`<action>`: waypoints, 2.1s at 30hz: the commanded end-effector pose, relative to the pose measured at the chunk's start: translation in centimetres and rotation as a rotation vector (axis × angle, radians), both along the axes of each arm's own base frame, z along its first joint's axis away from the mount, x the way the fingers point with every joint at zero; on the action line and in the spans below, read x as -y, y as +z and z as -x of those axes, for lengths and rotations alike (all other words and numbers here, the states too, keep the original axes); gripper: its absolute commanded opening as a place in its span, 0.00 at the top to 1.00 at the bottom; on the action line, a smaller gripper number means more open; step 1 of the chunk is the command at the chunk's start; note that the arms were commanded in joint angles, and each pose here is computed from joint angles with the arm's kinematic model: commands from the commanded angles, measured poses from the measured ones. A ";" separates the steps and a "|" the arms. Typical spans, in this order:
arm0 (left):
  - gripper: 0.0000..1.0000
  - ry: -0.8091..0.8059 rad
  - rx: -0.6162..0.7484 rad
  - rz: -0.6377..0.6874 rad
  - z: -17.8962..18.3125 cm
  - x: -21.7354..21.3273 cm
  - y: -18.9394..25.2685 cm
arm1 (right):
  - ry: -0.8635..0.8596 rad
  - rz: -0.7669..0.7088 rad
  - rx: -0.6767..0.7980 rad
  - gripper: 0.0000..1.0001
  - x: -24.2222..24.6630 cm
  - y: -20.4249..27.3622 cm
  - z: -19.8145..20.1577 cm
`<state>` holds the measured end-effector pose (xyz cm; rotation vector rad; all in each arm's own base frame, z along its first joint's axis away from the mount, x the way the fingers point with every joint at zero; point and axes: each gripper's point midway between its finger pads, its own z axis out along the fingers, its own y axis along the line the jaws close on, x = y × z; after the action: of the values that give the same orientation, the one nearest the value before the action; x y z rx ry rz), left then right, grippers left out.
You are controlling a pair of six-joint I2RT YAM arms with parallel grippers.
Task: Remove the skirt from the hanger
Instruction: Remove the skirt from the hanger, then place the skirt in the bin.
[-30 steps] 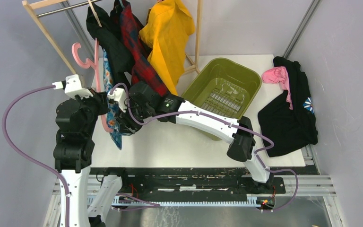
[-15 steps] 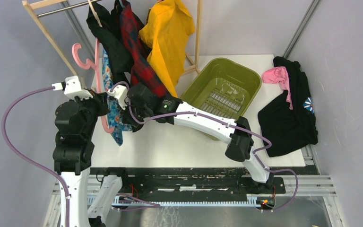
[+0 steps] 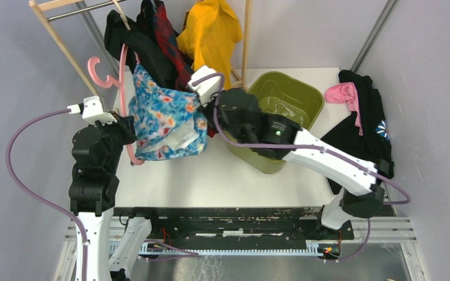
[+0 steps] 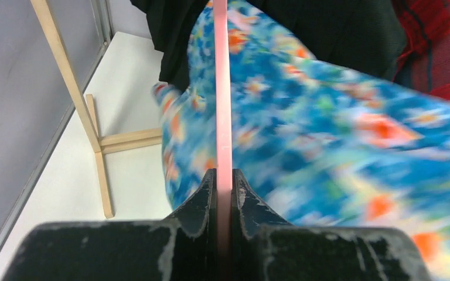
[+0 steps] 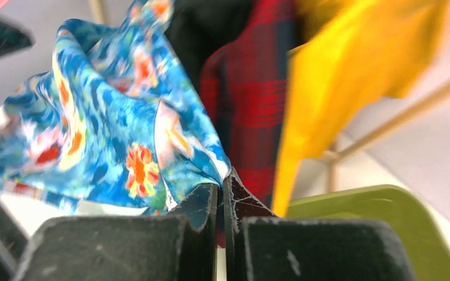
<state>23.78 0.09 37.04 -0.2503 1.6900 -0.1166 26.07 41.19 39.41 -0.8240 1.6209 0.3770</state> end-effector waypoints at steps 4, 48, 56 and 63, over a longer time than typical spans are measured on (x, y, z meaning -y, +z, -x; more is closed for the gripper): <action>0.97 0.011 0.089 -0.047 -1.2 -0.4 1.9 | -0.468 -0.096 0.331 0.99 11.7 10.4 -3.4; 0.97 0.087 0.020 -0.099 -3.4 -2.0 0.0 | -0.885 0.155 -0.344 0.99 22.3 -22.8 -16.7; 0.97 0.130 0.020 -0.131 -3.6 -2.9 0.7 | -1.049 0.302 -0.514 0.20 26.4 -27.7 -17.4; 0.97 0.206 0.032 -0.165 -3.8 -4.3 1.2 | -0.959 0.137 -0.461 0.19 25.2 -21.3 -17.5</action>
<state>27.33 3.30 33.84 -0.2981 1.7701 0.1093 42.90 14.50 10.09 -0.0389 2.4185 -0.4351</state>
